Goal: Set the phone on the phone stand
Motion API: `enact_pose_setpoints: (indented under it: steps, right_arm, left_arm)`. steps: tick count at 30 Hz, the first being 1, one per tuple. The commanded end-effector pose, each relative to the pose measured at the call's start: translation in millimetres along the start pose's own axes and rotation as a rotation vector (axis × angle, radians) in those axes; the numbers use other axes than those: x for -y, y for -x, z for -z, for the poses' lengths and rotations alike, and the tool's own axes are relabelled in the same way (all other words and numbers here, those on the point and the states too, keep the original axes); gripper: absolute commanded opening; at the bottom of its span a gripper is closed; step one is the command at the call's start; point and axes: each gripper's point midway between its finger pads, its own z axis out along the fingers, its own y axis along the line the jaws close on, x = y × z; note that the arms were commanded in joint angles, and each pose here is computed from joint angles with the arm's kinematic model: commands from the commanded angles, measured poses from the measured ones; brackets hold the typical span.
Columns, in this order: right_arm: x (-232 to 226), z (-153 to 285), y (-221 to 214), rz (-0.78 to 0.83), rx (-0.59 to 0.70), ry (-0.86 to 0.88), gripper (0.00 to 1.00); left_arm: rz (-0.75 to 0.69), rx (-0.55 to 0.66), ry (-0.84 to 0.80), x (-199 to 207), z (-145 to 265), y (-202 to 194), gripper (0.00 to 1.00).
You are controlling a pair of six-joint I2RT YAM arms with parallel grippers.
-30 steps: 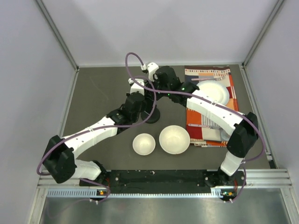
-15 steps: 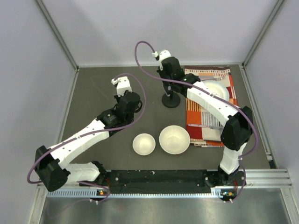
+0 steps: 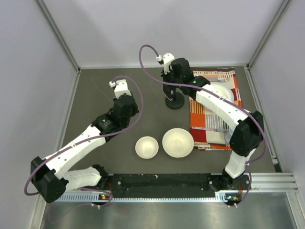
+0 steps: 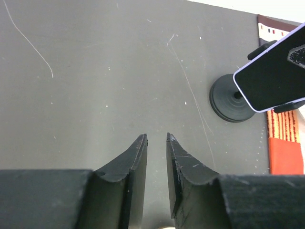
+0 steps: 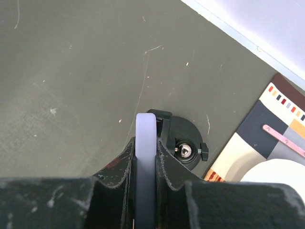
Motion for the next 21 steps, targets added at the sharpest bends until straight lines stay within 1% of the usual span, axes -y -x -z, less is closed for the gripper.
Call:
enact_pose_setpoints:
  steps: [1,4,5,6,8,9,10,12,13,14,16,18,21]
  right_arm:
    - [-11,18,-10,-0.016,-0.035,0.109,0.0]
    - [-10,21,-8,-0.042,-0.028,0.164,0.0]
    - [-23,26,-4,-0.054,-0.013,0.26,0.0]
    - [-26,29,0,-0.058,0.0,0.299,0.0]
    - [-37,43,5,-0.037,0.02,0.387,0.0]
    - [-39,48,9,-0.018,0.033,0.408,0.0]
    - [-41,53,11,-0.012,0.039,0.422,0.0]
    - [-47,66,17,0.008,0.053,0.468,0.0]
    - [-51,70,17,0.016,0.055,0.495,0.0]
    - [-55,74,20,0.024,0.064,0.521,0.0]
    - [-51,75,18,0.028,0.056,0.501,0.0]
    - [-51,74,14,0.04,0.037,0.5,0.0]
    - [-50,75,19,0.033,0.048,0.498,0.0]
  left_arm:
    - [0.067,0.019,-0.129,13,5,12,0.29]
    - [0.072,-0.001,-0.173,16,4,8,0.31]
    - [0.076,-0.002,-0.19,18,3,8,0.32]
    - [0.079,-0.02,-0.237,25,4,5,0.33]
    - [0.087,-0.017,-0.278,27,5,6,0.34]
    - [0.086,-0.022,-0.307,29,6,6,0.37]
    - [0.086,-0.026,-0.319,28,6,3,0.39]
    - [0.093,-0.004,-0.359,30,8,10,0.41]
    - [0.083,-0.023,-0.412,37,11,5,0.43]
    - [0.081,-0.012,-0.429,37,13,8,0.44]
    - [0.077,-0.001,-0.454,39,14,10,0.48]
    - [0.069,-0.001,-0.483,41,15,10,0.48]
    - [0.069,-0.003,-0.503,45,14,10,0.48]
